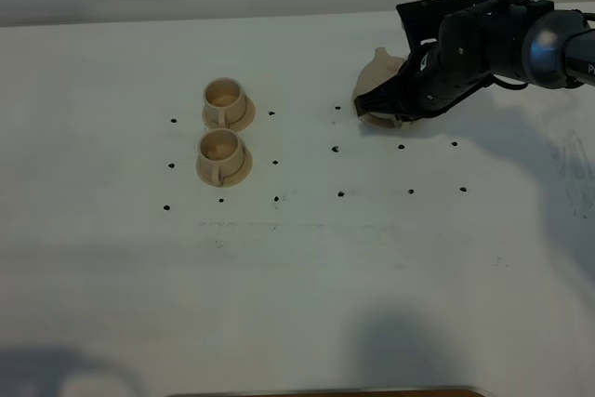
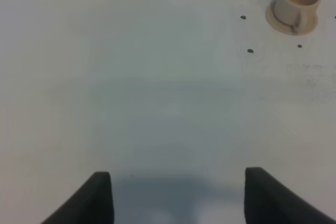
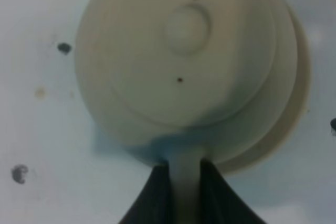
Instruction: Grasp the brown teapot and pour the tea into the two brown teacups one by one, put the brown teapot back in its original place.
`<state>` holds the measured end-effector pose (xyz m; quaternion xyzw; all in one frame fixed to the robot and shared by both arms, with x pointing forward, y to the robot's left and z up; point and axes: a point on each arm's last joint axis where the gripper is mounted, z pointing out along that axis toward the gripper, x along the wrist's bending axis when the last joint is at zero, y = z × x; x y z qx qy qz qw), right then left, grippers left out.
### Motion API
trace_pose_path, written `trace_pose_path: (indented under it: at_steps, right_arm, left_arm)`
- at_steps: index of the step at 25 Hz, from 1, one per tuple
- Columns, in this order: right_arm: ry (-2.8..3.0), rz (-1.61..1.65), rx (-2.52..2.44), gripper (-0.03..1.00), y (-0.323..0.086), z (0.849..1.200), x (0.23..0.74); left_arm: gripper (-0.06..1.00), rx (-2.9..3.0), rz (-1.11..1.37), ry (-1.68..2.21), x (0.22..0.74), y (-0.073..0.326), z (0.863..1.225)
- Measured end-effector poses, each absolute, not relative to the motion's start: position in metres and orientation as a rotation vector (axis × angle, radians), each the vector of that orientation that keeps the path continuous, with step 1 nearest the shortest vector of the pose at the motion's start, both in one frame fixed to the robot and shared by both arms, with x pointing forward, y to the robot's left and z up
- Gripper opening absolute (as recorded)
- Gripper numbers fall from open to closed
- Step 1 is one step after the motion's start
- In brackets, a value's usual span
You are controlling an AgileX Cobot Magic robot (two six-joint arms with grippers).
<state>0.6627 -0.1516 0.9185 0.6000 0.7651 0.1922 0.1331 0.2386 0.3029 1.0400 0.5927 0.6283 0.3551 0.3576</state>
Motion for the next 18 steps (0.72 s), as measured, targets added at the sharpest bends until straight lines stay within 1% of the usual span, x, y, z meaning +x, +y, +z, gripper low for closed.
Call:
trace_pose_path:
  at_steps: [8,14,18]
  right_arm:
    - [2.199,0.597,1.724,0.09,-0.151,0.927,0.664]
    - [2.181,0.630,1.695,0.09,-0.151,0.944,0.662]
    - [2.194,0.636,1.616,0.09,-0.144,0.960,0.657]
  left_arm:
    - [0.60,1.530,0.916,1.621,0.239,0.303,1.040]
    - [0.60,1.530,0.916,1.621,0.239,0.303,1.040]
    - [0.60,1.530,0.916,1.621,0.239,0.303,1.040]
